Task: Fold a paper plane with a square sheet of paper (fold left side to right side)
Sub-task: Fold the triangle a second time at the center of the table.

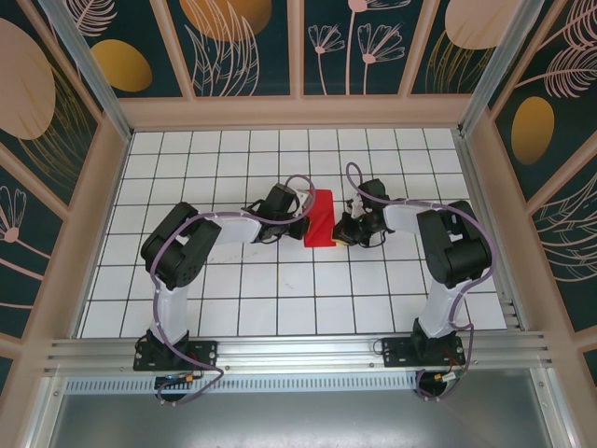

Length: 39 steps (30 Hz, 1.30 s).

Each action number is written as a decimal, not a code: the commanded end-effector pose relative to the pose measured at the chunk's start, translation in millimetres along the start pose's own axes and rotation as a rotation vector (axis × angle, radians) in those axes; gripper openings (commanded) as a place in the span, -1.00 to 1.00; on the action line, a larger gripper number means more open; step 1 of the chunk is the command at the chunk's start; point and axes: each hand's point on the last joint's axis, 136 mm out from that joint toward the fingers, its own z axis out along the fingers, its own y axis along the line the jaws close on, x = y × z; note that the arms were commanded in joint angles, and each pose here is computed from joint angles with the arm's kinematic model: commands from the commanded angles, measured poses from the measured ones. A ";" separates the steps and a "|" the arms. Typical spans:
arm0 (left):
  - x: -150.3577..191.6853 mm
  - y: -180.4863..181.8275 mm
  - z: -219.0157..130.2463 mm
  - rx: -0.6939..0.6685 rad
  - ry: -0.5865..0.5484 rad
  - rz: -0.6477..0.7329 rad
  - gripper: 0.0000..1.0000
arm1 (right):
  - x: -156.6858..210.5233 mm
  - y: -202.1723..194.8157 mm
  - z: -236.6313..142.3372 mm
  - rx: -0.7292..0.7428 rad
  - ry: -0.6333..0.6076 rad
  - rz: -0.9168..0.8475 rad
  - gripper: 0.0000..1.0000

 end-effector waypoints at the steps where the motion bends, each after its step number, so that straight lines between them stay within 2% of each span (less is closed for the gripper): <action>1: -3.0 4.5 5.4 -0.007 -0.006 0.015 -0.90 | 26.5 -38.2 18.8 0.141 0.081 0.043 -0.84; 7: 7.6 7.0 9.7 -0.006 0.023 0.013 -0.90 | 10.4 -14.1 6.5 0.067 0.021 0.004 -0.76; 12: 12.3 6.5 13.1 0.006 0.038 0.010 -0.90 | -14.4 21.7 -21.5 -0.016 -0.074 -0.047 -0.56; 16: 14.3 6.8 13.7 0.008 0.043 0.010 -0.90 | -30.0 44.0 -33.7 -0.063 -0.121 -0.068 -0.58; 22: 14.5 7.4 12.6 0.004 0.042 0.011 -0.90 | -48.5 68.3 -18.3 -0.128 -0.138 -0.074 -0.69; 30: 10.6 7.9 10.0 -0.008 0.030 0.009 -0.91 | -58.2 70.4 6.5 -0.113 -0.112 -0.072 -0.72; 39: 6.1 9.7 7.8 -0.023 0.016 0.006 -0.92 | -52.1 45.7 20.3 -0.033 -0.088 -0.055 -0.72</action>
